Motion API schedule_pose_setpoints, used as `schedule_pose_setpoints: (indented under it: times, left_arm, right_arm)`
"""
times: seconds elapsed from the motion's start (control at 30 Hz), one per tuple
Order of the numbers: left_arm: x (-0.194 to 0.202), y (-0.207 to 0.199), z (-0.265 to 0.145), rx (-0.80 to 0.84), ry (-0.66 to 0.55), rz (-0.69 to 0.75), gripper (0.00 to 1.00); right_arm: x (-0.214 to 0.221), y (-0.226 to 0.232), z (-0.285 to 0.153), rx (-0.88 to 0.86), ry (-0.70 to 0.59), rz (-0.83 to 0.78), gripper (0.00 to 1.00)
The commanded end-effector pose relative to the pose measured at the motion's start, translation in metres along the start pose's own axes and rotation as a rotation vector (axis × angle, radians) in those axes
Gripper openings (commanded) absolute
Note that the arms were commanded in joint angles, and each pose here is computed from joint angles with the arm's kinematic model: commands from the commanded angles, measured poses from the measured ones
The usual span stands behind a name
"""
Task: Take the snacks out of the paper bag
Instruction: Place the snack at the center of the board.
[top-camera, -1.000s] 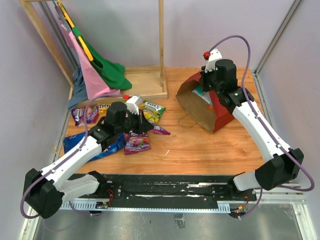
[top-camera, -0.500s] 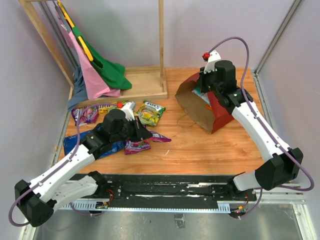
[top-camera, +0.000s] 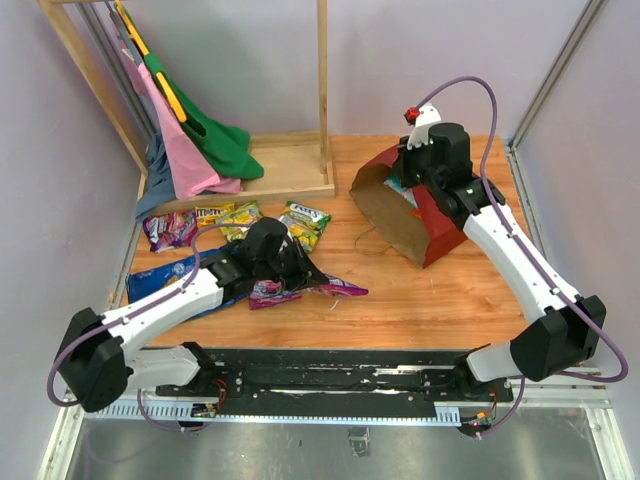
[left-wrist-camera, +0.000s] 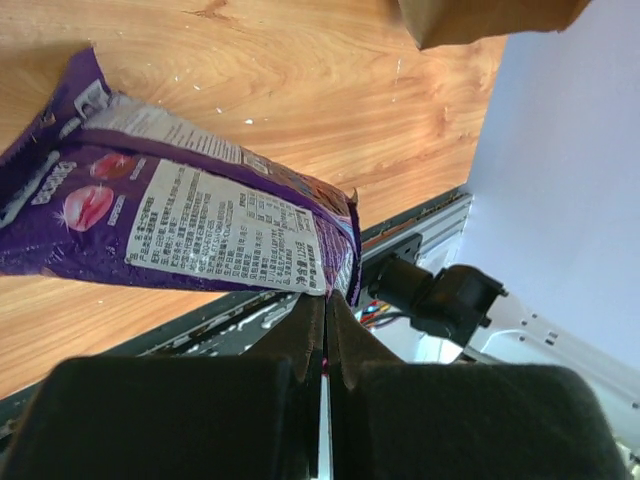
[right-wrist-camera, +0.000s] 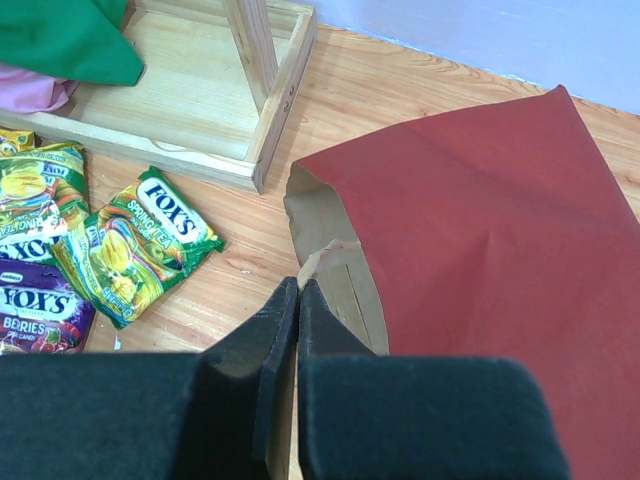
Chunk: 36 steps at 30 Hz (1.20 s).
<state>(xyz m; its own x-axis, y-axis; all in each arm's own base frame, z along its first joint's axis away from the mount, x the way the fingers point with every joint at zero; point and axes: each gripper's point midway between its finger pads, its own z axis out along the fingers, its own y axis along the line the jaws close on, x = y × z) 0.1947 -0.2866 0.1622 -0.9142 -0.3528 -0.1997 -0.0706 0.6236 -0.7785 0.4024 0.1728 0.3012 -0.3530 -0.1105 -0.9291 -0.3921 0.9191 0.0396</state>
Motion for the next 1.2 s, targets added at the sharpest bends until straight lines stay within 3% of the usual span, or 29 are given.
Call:
schedule_pose_setpoints:
  times: [0.0, 0.23, 0.43, 0.73, 1.17]
  left_arm:
    - [-0.015, -0.031, 0.008, 0.069, -0.03, -0.084, 0.01]
    - [-0.018, -0.023, 0.033, 0.016, -0.001, -0.103, 0.01]
    - [-0.033, 0.011, 0.051, -0.127, -0.046, -0.135, 0.01]
    - [-0.045, 0.02, 0.073, -0.191, -0.04, -0.098, 0.01]
    - [-0.055, 0.007, 0.053, -0.171, -0.102, -0.049, 0.01]
  right_arm:
    - [-0.01, -0.004, -0.007, 0.01, -0.047, -0.003, 0.01]
    - [-0.008, -0.007, -0.008, 0.025, -0.048, -0.015, 0.01]
    - [-0.005, -0.006, -0.004, 0.017, -0.044, -0.011, 0.01]
    - [-0.002, -0.005, 0.0, 0.008, -0.038, -0.011, 0.01]
    - [-0.004, -0.002, 0.0, -0.005, -0.044, -0.004, 0.01]
